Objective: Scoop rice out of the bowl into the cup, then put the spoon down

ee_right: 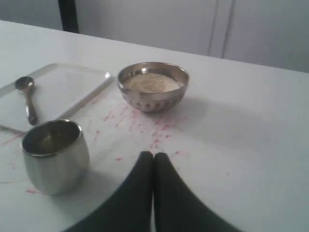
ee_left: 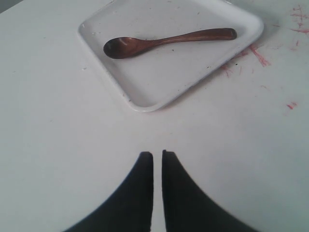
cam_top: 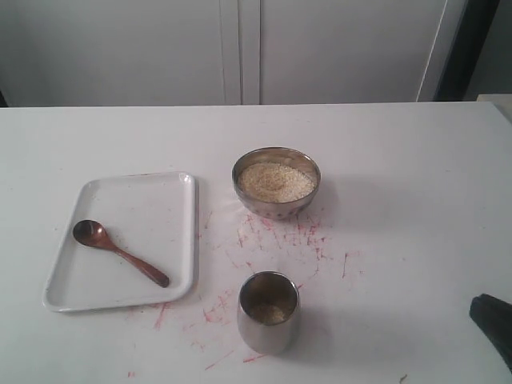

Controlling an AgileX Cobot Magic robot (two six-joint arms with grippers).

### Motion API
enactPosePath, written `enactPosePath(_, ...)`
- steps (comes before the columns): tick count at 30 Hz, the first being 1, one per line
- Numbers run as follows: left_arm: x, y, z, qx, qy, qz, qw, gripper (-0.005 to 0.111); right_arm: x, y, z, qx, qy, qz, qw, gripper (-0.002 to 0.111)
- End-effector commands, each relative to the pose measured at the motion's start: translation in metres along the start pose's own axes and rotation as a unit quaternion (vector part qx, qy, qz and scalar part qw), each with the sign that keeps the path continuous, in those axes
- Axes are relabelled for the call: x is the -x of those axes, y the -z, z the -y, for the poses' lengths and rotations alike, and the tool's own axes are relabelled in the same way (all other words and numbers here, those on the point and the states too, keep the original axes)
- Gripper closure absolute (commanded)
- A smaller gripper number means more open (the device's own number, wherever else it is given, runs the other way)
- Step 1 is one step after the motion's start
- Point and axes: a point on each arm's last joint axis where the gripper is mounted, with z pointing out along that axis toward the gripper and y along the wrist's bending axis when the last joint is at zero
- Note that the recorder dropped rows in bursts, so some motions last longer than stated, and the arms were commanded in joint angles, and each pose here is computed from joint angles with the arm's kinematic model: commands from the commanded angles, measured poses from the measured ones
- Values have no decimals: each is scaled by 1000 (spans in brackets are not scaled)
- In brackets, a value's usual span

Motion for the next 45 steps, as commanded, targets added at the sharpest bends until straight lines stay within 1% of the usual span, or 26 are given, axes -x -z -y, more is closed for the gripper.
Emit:
enactPosePath(1,-6,-1,1,-6,3,-19,1000,92,-8,3,5,-39,-11,-26,999,108)
enactPosePath(3,-6,-1,1,-6,3,-19,1000,92,-10,5,6,-51,-15,-33,998,108)
enactPosePath(11,-6,-1,1,-6,3,-19,1000,92,-8,9,10,-85,-21,-6,996,108)
enactPosePath(22,-6,-1,1,-6,3,-19,1000,92,-8,10,14,-128,-31,-5,991,108)
enactPosePath(38,-6,-1,1,-6,3,-19,1000,92,-8,11,19,-173,-40,-3,984,108)
enactPosePath(40,-6,-1,1,-6,3,-19,1000,92,-8,12,20,-178,-38,-3,983,108)
enactPosePath(45,-6,-1,1,-6,3,-19,1000,92,-8,12,21,-189,-6,-6,982,108)
